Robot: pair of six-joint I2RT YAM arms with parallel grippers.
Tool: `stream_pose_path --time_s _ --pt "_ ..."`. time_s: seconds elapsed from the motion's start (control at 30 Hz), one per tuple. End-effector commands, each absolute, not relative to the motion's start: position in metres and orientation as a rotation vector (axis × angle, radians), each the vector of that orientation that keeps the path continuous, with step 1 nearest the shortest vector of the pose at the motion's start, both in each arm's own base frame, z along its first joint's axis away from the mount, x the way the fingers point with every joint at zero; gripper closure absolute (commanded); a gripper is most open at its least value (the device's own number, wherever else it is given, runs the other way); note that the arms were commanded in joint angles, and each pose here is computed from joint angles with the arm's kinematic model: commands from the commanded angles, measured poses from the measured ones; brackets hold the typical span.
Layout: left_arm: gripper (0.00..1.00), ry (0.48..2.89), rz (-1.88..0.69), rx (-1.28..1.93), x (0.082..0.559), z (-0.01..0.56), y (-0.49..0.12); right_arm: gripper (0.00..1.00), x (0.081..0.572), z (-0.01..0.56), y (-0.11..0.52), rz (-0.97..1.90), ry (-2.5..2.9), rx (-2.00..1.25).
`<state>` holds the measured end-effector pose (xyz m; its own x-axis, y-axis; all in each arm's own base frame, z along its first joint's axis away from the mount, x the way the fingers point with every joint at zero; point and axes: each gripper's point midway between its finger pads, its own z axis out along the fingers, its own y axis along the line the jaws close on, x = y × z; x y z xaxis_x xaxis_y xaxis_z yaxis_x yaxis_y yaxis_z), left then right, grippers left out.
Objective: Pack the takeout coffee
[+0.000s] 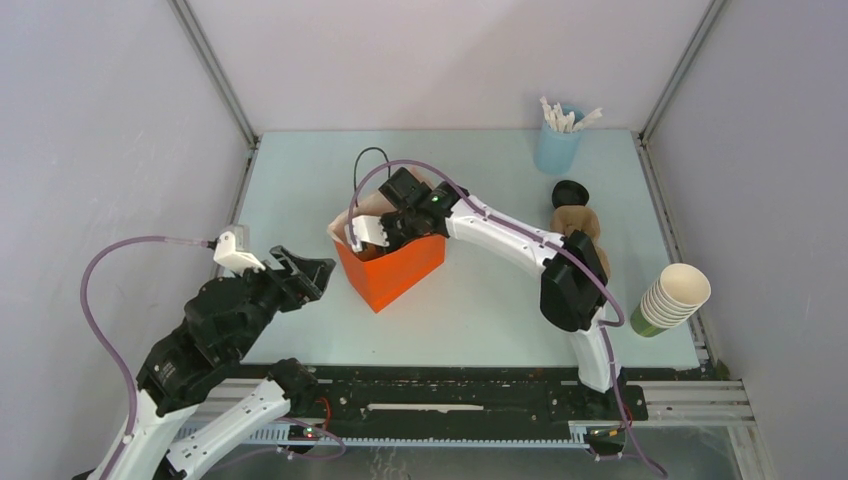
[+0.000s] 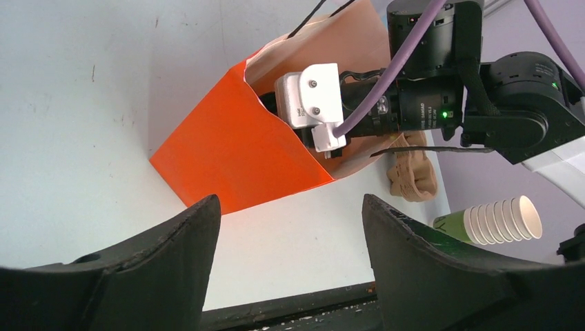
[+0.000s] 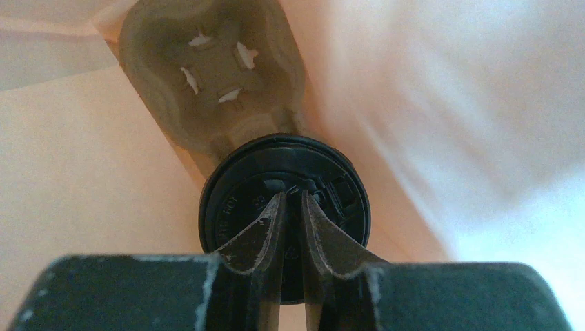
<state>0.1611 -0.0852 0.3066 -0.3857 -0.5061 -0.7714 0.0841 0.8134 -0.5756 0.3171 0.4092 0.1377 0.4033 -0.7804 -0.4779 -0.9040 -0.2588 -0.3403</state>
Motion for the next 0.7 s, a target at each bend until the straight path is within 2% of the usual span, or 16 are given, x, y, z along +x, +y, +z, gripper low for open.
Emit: stream_pose_path --time_s 0.0,0.4,0.67 --pt "0.20 1.838 -0.633 -0.318 0.161 0.313 -0.079 0.78 0.305 0.069 0.377 0.356 1.626 -2.232" --pt "0.20 1.842 -0.653 -0.308 0.160 0.314 -0.082 0.78 0.322 0.146 0.386 0.266 1.509 -2.130" --pt "0.20 1.850 -0.655 -0.300 0.161 0.311 -0.085 0.80 0.319 0.096 0.379 0.338 1.603 -2.173"
